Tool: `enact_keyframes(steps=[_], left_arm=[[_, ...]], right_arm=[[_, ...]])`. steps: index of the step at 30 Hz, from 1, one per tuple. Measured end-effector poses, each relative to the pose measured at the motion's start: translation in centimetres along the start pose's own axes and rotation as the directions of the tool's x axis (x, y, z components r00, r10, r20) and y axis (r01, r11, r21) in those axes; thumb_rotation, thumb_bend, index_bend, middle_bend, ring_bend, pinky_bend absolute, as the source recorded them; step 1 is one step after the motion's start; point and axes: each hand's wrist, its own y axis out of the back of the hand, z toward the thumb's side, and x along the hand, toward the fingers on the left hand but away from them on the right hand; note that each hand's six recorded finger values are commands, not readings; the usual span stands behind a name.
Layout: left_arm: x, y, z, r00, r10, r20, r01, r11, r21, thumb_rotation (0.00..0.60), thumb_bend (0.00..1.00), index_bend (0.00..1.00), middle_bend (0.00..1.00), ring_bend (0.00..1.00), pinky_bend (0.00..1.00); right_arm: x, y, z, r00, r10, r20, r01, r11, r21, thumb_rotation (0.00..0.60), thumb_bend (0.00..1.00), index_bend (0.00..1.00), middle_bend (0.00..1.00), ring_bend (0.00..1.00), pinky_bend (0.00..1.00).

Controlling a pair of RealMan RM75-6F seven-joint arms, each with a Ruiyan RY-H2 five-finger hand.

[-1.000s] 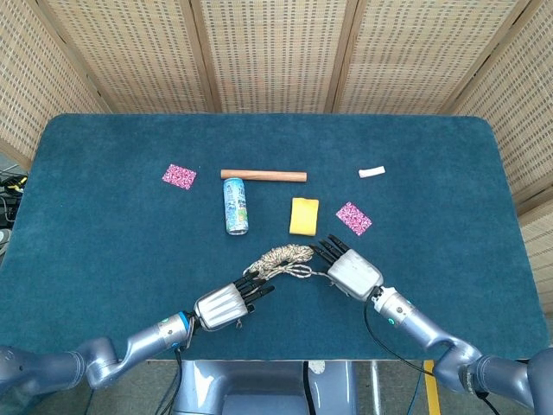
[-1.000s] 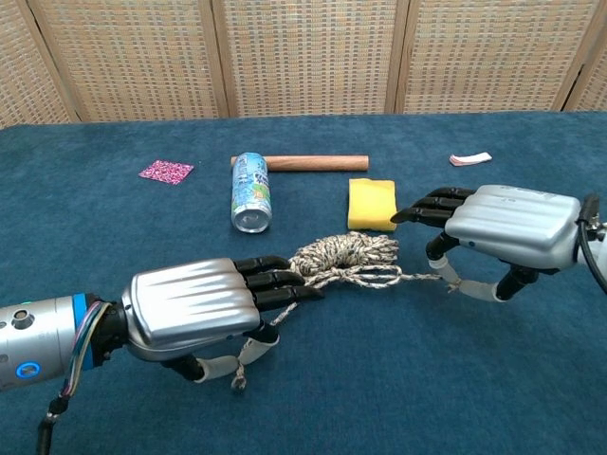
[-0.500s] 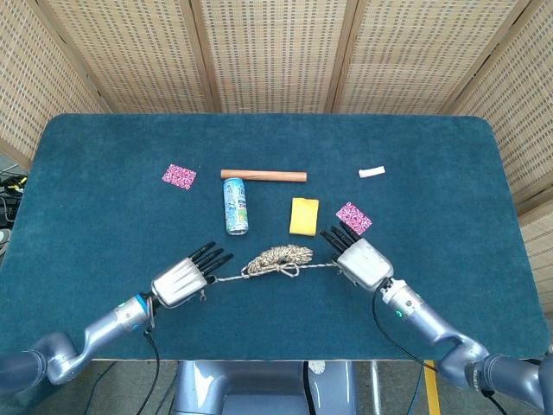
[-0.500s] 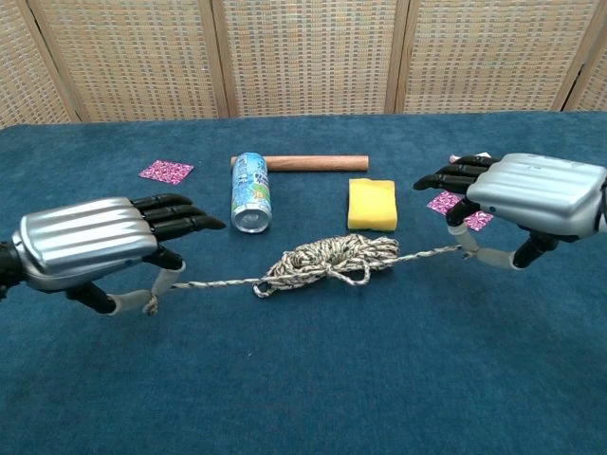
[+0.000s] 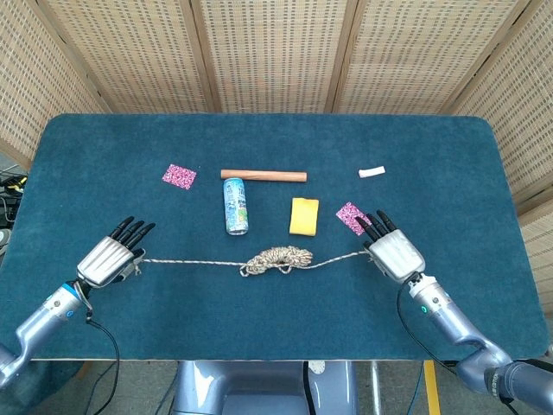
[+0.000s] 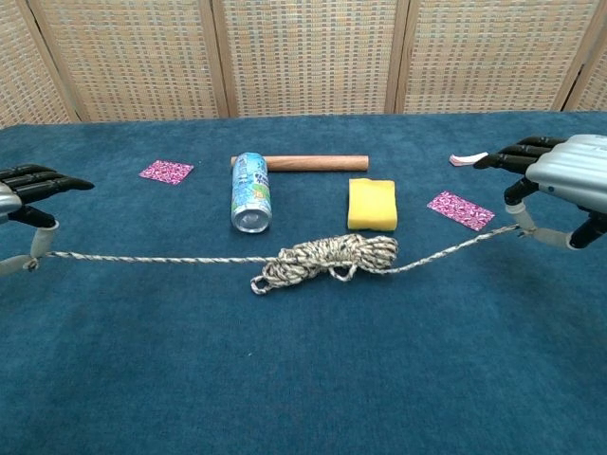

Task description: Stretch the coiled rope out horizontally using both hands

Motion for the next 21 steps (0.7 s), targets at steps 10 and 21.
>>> enact_keyframes(steps=[10,21], left_arm=[[-0.9,-0.9,-1.1,0.999,0.024,-0.042,-0.027,0.996,-0.087,0.600,0.14,0.25,0.00,0.00,0.00],[-2.1,3.1,-2.5,0.977,0.165,-0.137,-0.197,0.943,-0.267,0.600,0.00,0.00,0.00,0.00,0.00]], right_arm=[[0.6,-0.5,-0.7,0.999,0.018,0.040,-0.018,1.000,0.008,0.600,0.21,0.21,0.00,0.00,0.00],[2.7,3.4,-1.1,0.986,-0.110,0.123,0.120,0.990,-0.077,0.600,0.00,0.00,0.00,0.00,0.00]])
